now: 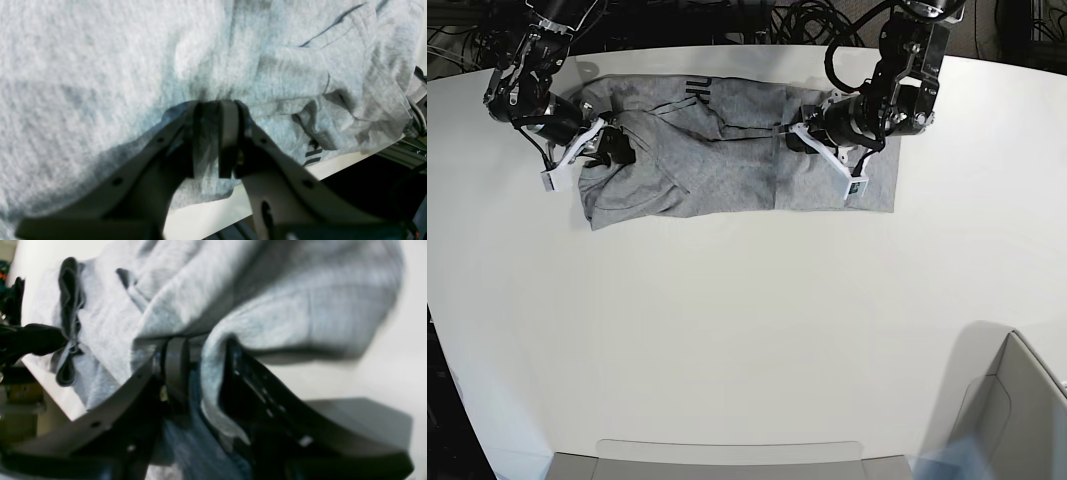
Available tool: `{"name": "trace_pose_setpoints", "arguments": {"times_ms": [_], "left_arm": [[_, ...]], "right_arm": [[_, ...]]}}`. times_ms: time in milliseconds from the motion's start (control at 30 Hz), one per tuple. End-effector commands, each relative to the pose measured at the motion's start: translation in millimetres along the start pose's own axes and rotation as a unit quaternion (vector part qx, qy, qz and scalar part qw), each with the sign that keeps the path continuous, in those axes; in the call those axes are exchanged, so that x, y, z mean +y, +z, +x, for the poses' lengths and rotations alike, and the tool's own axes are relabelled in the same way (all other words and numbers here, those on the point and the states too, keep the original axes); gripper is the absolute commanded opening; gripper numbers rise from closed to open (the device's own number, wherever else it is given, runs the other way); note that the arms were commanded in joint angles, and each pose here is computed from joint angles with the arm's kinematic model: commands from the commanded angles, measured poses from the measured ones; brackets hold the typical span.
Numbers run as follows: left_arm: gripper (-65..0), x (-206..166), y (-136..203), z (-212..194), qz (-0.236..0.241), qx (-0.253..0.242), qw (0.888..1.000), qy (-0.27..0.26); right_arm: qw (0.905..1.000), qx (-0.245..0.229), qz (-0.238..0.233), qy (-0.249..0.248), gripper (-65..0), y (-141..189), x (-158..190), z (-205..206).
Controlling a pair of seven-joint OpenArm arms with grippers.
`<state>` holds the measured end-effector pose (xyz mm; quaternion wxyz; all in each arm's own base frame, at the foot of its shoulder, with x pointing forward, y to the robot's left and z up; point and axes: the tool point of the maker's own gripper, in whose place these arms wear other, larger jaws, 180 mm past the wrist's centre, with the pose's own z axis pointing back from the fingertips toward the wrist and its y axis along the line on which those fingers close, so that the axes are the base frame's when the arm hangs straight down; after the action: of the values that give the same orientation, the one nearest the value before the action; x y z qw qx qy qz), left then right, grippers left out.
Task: Fold the T-shirt properly
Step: 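Fold the shirt end held by the right gripper toward the left gripper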
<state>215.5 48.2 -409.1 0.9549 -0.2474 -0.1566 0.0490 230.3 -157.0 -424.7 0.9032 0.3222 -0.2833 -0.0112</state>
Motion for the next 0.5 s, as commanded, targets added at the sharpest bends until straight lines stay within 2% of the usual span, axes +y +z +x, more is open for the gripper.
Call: {"name": "trace_pose_setpoints", "arguments": {"times_ms": [0,100,233,467], "left_arm": [[-55.3,-3,2,5,-0.004,-0.008,1.000,-0.005],[-55.3,-3,2,4,-0.004,-0.008,1.000,-0.005],[-55.3,-2,2,4,-0.004,-0.007,1.000,-0.005],[-55.3,-3,3,5,-0.004,-0.008,1.000,-0.006]], "right_arm": [[0.9958,0.086,-0.030,0.014,-47.6,0,-10,-33],[0.9960,0.085,-0.021,0.020,-52.4,-7,-3,-31],[0.9937,0.091,-0.027,0.060,-64.9,-22,3,-28],[0.9800,0.138,-0.089,0.112,-65.0,-23,-16,-30]]}}
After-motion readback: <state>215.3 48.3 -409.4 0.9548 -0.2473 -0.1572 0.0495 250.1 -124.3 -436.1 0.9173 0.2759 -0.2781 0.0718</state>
